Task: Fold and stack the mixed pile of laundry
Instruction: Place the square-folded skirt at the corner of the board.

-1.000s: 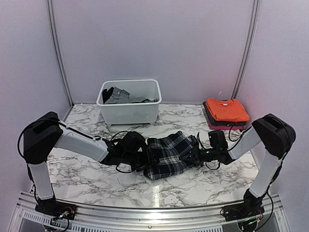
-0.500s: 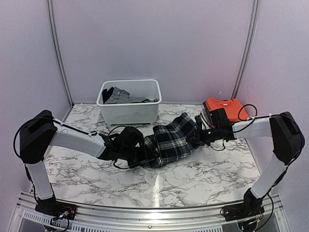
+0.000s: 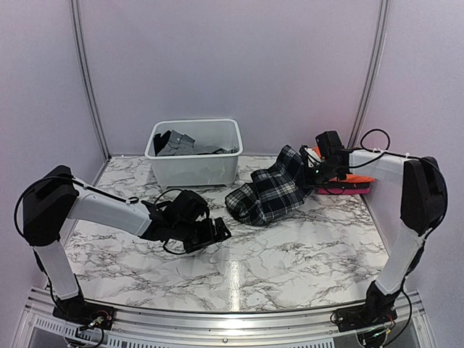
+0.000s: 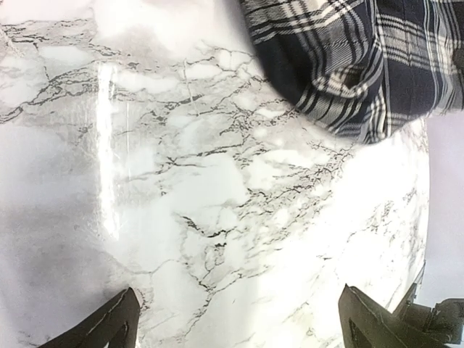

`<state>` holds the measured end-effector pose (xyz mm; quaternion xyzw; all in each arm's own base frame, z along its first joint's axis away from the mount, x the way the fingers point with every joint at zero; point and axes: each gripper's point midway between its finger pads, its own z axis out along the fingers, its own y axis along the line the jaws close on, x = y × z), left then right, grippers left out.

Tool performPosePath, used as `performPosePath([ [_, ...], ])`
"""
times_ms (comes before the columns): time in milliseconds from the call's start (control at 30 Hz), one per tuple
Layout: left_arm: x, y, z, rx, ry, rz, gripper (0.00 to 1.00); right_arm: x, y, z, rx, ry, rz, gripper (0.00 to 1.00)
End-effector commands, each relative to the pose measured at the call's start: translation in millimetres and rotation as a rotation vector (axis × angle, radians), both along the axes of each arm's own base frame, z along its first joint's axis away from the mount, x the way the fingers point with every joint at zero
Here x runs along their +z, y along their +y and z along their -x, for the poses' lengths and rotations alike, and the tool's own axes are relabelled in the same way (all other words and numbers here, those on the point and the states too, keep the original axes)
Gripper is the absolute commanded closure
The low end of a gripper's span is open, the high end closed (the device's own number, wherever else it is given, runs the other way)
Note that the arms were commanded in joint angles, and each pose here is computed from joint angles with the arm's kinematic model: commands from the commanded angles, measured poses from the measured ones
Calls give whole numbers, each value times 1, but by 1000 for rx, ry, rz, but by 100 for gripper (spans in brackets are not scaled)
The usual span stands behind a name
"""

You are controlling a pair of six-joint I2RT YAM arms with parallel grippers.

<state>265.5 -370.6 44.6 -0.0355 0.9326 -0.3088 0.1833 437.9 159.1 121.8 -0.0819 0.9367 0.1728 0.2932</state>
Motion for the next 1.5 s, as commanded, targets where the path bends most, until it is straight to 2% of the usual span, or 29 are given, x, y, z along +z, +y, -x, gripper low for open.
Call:
performPosePath([
  [0, -18, 16, 9, -11, 32, -78, 1, 45, -21, -44, -29, -139, 138, 100],
  [233, -20, 19, 8, -22, 27, -87, 1, 88, -41, -88, -83, -227, 195, 100],
  [400, -20, 25, 3, -21, 22, -90, 1, 117, -50, -104, -117, -261, 252, 100],
  [933, -17, 24, -9, -47, 18, -76, 1, 192, -107, -100, -221, -352, 225, 100],
  [1000, -15, 23, -11, -49, 15, -74, 1, 195, -121, -99, -248, -359, 222, 100],
  [1233, -12, 27, -11, -52, 14, -84, 1, 194, -176, -104, -297, -348, 76, 100],
  [1467, -18, 35, -6, -41, 28, -98, 1, 133, -212, -107, -318, -221, -19, 100],
])
